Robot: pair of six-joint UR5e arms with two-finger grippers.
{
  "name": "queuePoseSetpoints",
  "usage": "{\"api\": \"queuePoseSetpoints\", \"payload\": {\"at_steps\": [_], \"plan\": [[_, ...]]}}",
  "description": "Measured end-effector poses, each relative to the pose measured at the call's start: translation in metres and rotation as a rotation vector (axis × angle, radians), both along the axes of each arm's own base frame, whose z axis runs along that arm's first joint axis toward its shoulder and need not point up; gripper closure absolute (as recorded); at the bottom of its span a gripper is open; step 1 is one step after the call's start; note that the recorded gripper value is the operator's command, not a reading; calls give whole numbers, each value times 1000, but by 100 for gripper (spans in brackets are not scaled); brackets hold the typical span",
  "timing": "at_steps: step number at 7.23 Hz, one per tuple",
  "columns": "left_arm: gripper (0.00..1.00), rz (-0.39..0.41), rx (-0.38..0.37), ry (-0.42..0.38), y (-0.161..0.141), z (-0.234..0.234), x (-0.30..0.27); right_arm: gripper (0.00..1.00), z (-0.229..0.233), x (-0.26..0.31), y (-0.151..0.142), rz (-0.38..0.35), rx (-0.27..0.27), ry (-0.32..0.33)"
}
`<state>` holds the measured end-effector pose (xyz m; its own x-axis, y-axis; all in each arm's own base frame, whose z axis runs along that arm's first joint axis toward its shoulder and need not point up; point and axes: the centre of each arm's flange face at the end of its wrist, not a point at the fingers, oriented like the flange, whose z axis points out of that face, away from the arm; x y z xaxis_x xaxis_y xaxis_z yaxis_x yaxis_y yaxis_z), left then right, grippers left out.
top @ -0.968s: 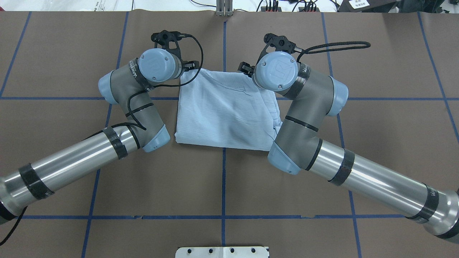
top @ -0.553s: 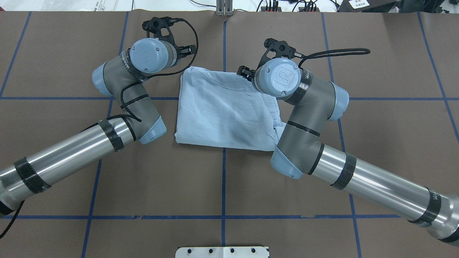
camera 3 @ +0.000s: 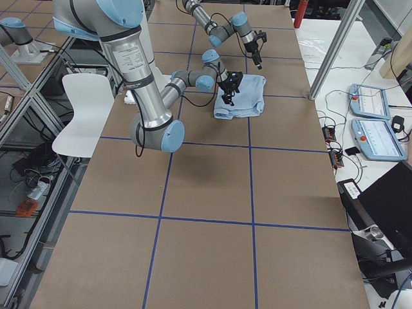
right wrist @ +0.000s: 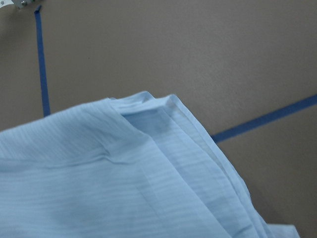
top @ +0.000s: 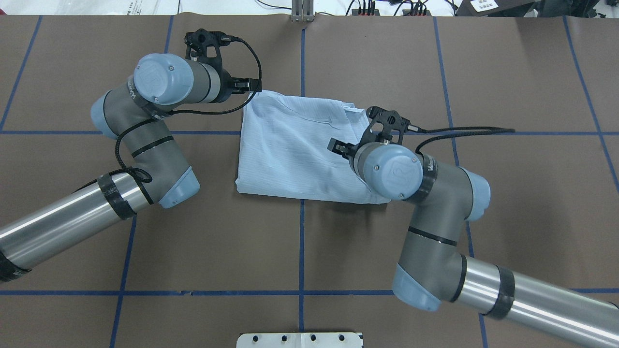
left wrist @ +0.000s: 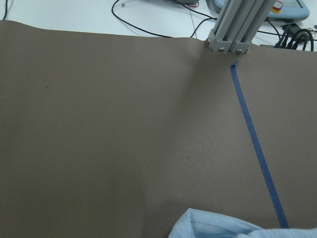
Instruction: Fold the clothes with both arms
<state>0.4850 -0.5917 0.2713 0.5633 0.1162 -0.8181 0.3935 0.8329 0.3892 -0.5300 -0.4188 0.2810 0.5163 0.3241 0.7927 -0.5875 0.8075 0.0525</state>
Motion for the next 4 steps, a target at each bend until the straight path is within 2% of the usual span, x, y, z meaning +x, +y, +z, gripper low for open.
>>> {"api": "queuePoseSetpoints", "payload": {"at_steps": [1, 4], "plan": [[0, 3, 3, 2, 2, -1, -1, 0, 14, 0, 23, 0, -5, 7], [0, 7, 11, 8, 6, -6, -2, 0, 42, -14, 61, -1, 5, 42]]}}
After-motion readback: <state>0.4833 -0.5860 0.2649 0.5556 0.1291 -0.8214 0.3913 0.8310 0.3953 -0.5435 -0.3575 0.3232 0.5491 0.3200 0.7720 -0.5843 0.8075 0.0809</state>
